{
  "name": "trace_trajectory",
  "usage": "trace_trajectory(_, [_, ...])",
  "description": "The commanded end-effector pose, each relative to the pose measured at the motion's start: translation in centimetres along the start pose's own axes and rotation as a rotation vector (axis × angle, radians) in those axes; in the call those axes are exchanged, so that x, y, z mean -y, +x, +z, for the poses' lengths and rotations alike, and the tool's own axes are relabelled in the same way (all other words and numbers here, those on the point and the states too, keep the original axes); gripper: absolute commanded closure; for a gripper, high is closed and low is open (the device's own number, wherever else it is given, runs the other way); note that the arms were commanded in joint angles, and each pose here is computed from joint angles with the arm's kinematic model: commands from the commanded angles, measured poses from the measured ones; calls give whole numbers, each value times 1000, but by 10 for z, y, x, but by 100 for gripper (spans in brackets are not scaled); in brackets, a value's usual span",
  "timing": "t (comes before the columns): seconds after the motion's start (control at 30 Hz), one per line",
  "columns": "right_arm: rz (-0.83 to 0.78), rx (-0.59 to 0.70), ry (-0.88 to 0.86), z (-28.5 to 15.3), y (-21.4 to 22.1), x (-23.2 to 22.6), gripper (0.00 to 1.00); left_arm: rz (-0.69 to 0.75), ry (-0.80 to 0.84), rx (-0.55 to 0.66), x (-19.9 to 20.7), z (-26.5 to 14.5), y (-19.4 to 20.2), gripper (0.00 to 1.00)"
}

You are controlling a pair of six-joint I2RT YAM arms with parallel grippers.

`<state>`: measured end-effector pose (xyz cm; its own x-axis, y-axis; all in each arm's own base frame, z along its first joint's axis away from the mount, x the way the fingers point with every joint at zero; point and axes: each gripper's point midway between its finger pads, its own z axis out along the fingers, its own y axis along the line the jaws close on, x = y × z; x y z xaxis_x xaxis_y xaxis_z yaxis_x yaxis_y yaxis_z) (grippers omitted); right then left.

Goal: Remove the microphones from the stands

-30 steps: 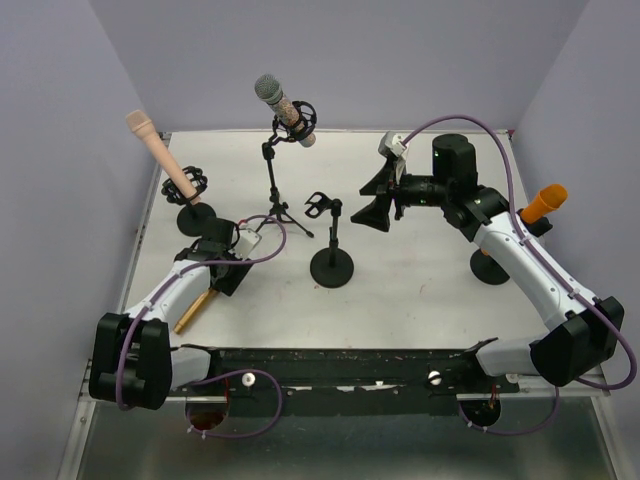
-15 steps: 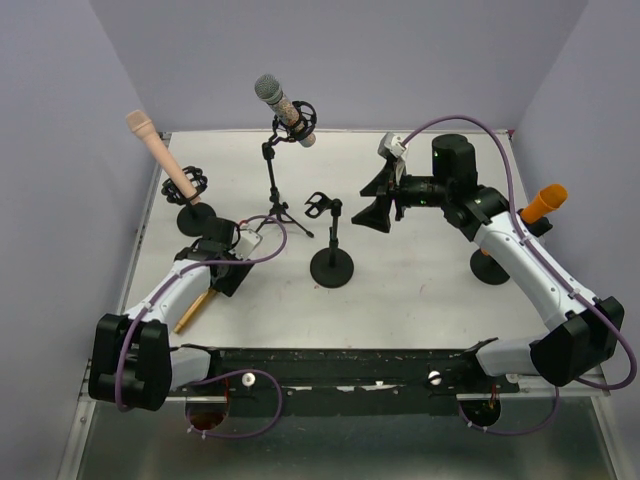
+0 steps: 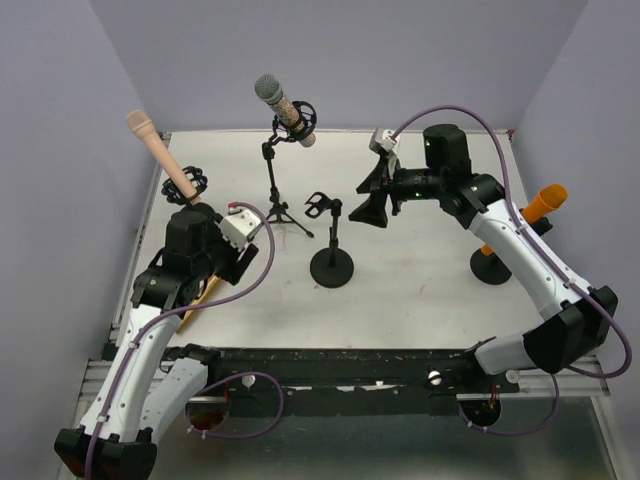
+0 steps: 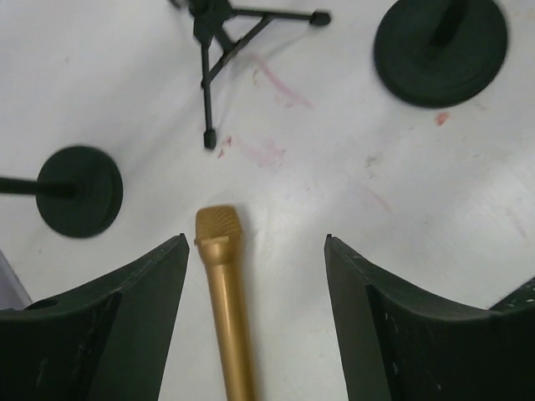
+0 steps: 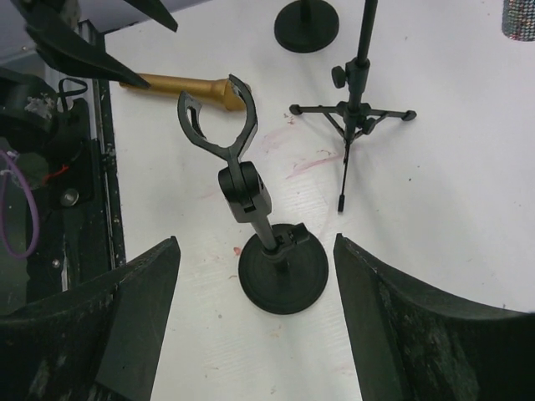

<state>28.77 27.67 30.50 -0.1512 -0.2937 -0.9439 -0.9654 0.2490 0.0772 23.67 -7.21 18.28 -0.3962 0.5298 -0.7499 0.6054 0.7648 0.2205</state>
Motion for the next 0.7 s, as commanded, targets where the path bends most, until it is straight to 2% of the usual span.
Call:
trace_trajectory(0.0, [43,-14,1,20,-5,0,19,-73,216,177,40,-19,-50,25])
trace_trajectory(0.13, [64,-22,-47,36,-10,-7,21,-90,225,244,39,-26,-70,25])
trace_trajectory(0.23, [64,-40,-56,47,-10,-5,28,-87,228,259,40,-26,-72,25])
trace_trajectory(0.27, [69,-50,-55,50,-7,-2,33,-90,229,261,40,-26,-72,25])
trace_trajectory(0.33, [39,-72,-88,54,-4,-2,54,-88,242,272,44,-27,-72,25])
trace_trajectory(0.43, [-29,-121,-196,53,-1,-11,74,-86,270,291,50,-30,-73,26])
trace_trajectory(0.53, [-123,-170,-314,46,3,-23,85,-92,297,303,55,-31,-75,26])
trace_trajectory(0.6, [-195,-194,-393,41,7,-30,87,-89,322,319,60,-33,-77,26])
trace_trajectory(0.67, [-356,-218,-477,32,12,-34,87,-86,349,331,65,-34,-78,26])
